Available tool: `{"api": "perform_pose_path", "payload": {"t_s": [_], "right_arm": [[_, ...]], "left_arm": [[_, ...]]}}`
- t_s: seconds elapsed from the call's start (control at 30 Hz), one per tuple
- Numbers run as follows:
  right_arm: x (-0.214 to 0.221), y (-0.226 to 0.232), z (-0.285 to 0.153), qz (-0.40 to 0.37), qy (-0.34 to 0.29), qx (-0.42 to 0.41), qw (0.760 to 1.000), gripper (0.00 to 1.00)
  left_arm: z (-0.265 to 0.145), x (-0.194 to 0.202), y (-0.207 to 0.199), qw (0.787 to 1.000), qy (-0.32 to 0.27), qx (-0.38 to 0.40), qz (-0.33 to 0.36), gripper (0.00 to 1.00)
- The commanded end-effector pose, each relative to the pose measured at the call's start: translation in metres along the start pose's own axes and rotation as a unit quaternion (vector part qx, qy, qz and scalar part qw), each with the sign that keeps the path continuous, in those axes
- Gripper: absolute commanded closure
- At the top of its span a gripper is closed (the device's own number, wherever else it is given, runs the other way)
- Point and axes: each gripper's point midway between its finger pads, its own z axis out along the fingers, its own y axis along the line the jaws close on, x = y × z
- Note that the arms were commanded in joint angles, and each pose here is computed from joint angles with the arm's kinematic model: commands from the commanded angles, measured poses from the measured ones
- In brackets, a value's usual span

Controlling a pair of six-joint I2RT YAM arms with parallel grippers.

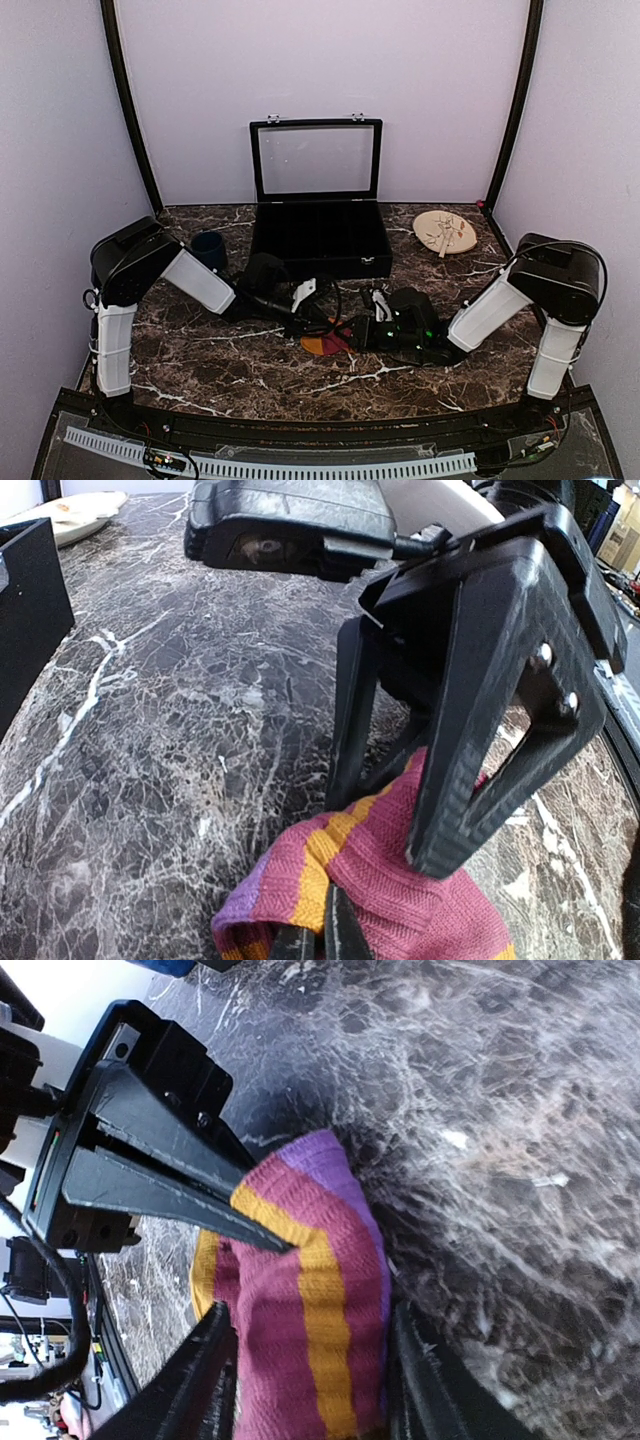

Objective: Roll the socks
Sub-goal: Roll the sock at the center of the board.

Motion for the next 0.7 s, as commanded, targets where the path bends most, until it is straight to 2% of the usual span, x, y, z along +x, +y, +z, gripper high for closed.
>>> {"api": "perform_pose_path", "payload": {"t_s": [0.0, 0.3, 0.4, 0.67], "right_arm": [[0.019, -0.016, 0.008, -0.008, 0.034, 0.040, 0.999, 0.57], [0.023, -0.013, 0.013, -0.040, 0.042, 0.059, 0.997, 0.95], [0.020, -0.013, 0.014, -0.066, 0.039, 0.083, 0.994, 1.00], [0.003, -0.016, 0.008, -0.132, 0.020, 0.144, 0.981, 1.00]], "left_arm": [[-0.008, -0.018, -0.002, 1.000, -0.020, -0.012, 0.007, 1.00], [-0.011, -0.027, 0.005, 0.999, -0.035, -0.021, -0.018, 1.00], [-0.013, -0.028, 0.014, 0.998, -0.029, -0.025, -0.058, 0.95], [-0.033, -0.033, 0.035, 0.989, -0.024, -0.084, -0.118, 0.68]]}}
